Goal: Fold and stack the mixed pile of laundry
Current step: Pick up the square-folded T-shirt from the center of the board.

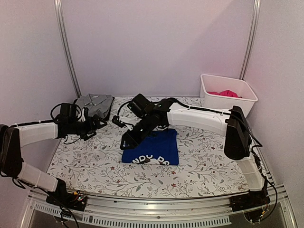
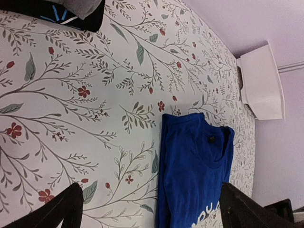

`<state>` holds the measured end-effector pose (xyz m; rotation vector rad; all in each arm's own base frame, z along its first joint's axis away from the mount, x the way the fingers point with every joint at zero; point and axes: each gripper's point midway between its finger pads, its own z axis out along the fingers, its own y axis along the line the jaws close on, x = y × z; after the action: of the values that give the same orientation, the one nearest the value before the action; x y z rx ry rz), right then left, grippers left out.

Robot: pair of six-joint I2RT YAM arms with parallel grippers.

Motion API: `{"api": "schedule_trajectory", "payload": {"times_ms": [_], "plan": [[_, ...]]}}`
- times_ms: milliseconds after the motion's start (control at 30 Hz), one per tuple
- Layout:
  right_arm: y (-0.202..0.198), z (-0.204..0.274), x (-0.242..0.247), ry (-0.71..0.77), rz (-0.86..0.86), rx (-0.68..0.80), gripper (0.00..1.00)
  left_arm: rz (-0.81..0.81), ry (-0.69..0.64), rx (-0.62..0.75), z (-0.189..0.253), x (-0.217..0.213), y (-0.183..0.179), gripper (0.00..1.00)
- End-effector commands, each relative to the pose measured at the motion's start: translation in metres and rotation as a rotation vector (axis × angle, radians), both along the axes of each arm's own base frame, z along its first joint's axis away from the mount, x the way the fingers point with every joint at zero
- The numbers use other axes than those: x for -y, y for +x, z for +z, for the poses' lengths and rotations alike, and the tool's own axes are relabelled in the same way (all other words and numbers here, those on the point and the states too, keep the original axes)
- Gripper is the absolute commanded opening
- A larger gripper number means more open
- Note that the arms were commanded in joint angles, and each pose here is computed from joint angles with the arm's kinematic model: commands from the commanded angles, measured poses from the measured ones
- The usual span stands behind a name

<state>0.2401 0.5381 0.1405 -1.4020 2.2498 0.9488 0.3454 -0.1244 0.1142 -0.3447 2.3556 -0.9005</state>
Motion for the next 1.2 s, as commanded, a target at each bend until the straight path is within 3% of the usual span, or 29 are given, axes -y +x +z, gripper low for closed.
{"api": "schedule_trajectory", "payload": {"times_ms": [0,200,500,733,867,1167], "plan": [[-0.006,-0.024,-0.014,-0.058,0.037,0.077,0.43,0.039,-0.035,-0.046,-0.005,-0.013,-0.009,1.00],[-0.013,-0.065,-0.019,-0.150,0.034,0.114,0.37,0.022,-0.049,-0.063,-0.010,-0.011,-0.015,1.00],[-0.008,-0.132,-0.007,-0.316,0.031,0.215,0.37,0.039,-0.050,-0.089,-0.018,-0.013,-0.023,1.00],[-0.023,-0.184,0.020,-0.469,0.068,0.280,0.26,0.063,-0.059,-0.117,-0.025,-0.015,-0.025,1.00],[-0.010,-0.161,0.015,-0.430,0.045,0.326,0.01,0.068,-0.072,-0.129,-0.030,-0.014,-0.027,1.00],[0.036,-0.041,-0.009,-0.058,-0.056,0.282,0.00,0.027,-0.198,-0.130,-0.032,0.010,-0.028,1.00]]}}
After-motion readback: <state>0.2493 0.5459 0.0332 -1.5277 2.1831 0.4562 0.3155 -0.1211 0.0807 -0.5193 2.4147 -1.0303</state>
